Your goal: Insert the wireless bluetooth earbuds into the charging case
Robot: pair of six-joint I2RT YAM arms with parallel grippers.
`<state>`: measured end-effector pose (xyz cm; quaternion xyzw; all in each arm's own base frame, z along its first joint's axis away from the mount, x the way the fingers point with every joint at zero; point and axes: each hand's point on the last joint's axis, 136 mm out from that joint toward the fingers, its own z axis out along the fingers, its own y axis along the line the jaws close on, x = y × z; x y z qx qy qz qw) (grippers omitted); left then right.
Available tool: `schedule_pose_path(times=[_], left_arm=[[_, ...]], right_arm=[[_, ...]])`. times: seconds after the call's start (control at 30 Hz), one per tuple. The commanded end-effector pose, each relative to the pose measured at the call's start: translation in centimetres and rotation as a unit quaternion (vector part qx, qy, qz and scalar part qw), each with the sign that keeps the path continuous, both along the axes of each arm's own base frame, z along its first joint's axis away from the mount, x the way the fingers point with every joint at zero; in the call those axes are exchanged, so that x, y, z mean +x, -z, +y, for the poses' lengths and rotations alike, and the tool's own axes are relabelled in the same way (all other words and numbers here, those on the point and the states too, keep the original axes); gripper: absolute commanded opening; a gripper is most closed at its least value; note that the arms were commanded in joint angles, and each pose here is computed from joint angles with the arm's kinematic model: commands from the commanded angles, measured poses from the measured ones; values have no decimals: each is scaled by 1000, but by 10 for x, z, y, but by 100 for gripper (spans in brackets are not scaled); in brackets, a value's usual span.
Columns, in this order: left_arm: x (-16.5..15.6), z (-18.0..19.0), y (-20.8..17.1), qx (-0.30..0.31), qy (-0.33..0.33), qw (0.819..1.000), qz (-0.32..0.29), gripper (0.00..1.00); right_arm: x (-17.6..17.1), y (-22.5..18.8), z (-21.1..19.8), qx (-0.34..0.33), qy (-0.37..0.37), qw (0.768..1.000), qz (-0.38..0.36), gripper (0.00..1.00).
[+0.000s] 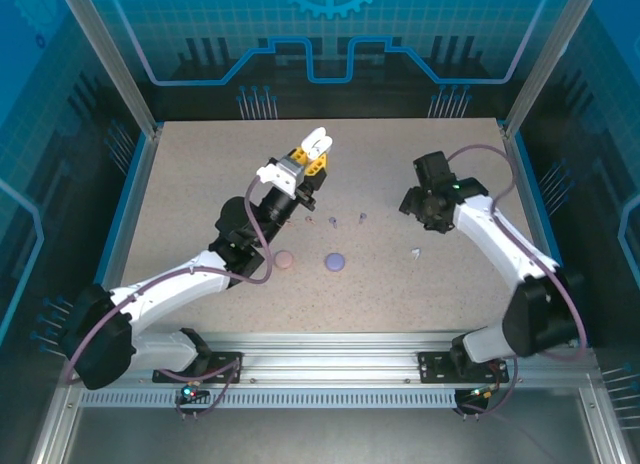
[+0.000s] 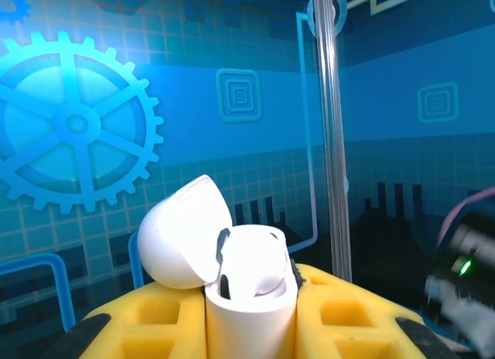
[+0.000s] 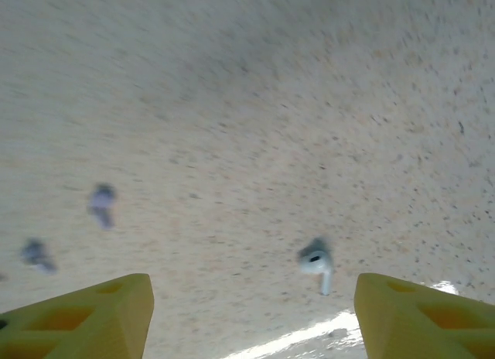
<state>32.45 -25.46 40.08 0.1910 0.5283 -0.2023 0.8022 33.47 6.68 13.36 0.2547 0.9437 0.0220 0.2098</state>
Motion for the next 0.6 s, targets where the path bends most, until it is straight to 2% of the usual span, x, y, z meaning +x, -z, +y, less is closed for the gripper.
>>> schedule_pose_path(times=[0.0, 0.13, 0.23, 0.57], left_arm=[[-11, 9, -21, -18, -7, 999, -31, 0], [-11, 10, -20, -19, -7, 999, -30, 0], [-11, 9, -18, -19, -5, 999, -28, 0], [-7, 6, -17, -17, -5, 999, -28, 0]], right_arm=[[-6, 20, -16, -46, 8, 997, 55, 68], [-1, 47, -13, -62, -48, 992, 97, 65], [-5, 65, -9, -46, -78, 988, 126, 61], [-15, 97, 2, -19, -120, 979, 166, 52]])
